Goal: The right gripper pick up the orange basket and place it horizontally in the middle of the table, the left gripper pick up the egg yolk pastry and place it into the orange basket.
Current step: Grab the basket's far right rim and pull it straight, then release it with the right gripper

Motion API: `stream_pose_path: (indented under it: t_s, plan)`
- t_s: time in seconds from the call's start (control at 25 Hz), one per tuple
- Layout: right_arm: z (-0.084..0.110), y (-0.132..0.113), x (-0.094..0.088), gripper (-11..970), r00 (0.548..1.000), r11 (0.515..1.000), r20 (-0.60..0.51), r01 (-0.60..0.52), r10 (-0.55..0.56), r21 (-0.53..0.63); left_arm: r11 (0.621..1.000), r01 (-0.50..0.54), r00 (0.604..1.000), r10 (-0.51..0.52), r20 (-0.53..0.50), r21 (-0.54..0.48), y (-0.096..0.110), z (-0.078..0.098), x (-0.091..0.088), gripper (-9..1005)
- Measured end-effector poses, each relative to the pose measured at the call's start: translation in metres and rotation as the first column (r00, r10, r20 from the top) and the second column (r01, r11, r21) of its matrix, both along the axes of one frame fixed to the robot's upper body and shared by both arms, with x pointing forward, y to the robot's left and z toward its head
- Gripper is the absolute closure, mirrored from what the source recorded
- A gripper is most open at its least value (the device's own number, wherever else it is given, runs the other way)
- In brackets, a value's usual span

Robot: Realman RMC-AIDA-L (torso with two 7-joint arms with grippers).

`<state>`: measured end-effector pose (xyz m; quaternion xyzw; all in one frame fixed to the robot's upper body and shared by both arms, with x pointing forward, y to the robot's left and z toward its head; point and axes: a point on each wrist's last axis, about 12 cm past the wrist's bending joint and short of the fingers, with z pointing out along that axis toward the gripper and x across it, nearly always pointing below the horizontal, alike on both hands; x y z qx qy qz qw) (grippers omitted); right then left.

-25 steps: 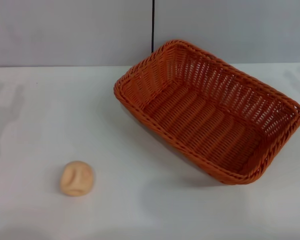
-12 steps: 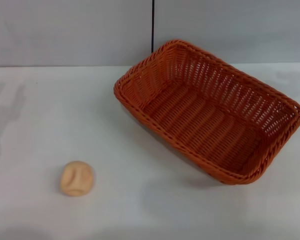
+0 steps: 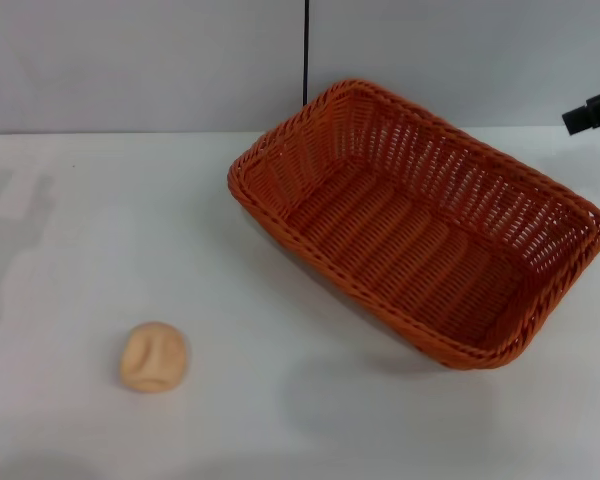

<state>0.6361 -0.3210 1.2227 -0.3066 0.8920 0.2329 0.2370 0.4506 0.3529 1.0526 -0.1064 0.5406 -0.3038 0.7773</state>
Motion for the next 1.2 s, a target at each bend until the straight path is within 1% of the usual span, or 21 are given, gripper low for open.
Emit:
stream_pose_path:
  t_s: [0.08,0.2,0.28,0.32,0.44,0.48,0.52,0.68,0.92,1.2]
  plan:
    - [-0.004,0.007,0.002,396,1.0,1.0,-0.015,-0.011,0.01,-0.029,1.0,0.001,1.0,-0.001,-0.003,-0.001,0.0,-0.001,0.0,331]
    - [-0.007,0.01,0.002,400,0.999,0.999,-0.027,-0.018,0.017,-0.037,1.0,0.003,1.0,-0.003,-0.006,-0.001,-0.001,-0.001,0.0,331]
    - [-0.016,0.017,0.001,407,0.999,0.998,-0.042,-0.022,0.02,-0.05,1.0,0.006,1.0,-0.006,-0.008,0.0,-0.001,-0.001,0.0,331]
    - [-0.016,0.017,0.001,410,0.999,0.998,-0.042,-0.022,0.02,-0.05,1.0,0.007,1.0,-0.007,-0.009,0.0,-0.001,-0.001,0.0,331]
    - [-0.028,0.025,-0.001,420,0.998,0.997,-0.057,-0.031,0.028,-0.066,1.0,0.009,1.0,-0.009,-0.012,-0.001,-0.002,-0.002,0.0,331]
    - [-0.034,0.03,-0.002,423,0.998,0.996,-0.062,-0.037,0.031,-0.081,1.0,0.01,1.0,-0.01,-0.013,-0.001,-0.002,-0.002,0.0,331]
    - [-0.034,0.03,-0.002,427,0.998,0.996,-0.062,-0.037,0.031,-0.081,1.0,0.01,1.0,-0.01,-0.013,-0.001,-0.002,-0.002,0.0,331]
    - [-0.049,0.037,-0.003,440,0.996,0.991,-0.079,-0.041,0.031,-0.124,1.0,0.014,1.0,-0.014,-0.014,-0.002,-0.004,-0.002,0.0,330]
    - [-0.059,0.042,-0.001,459,0.996,0.991,-0.085,-0.034,0.023,-0.13,1.0,0.018,1.0,-0.018,-0.015,-0.002,-0.005,-0.002,0.001,330]
    - [-0.06,0.043,0.0,482,0.997,0.99,-0.073,-0.034,0.025,-0.134,1.0,0.017,1.0,-0.017,-0.02,-0.002,-0.004,-0.003,0.0,330]
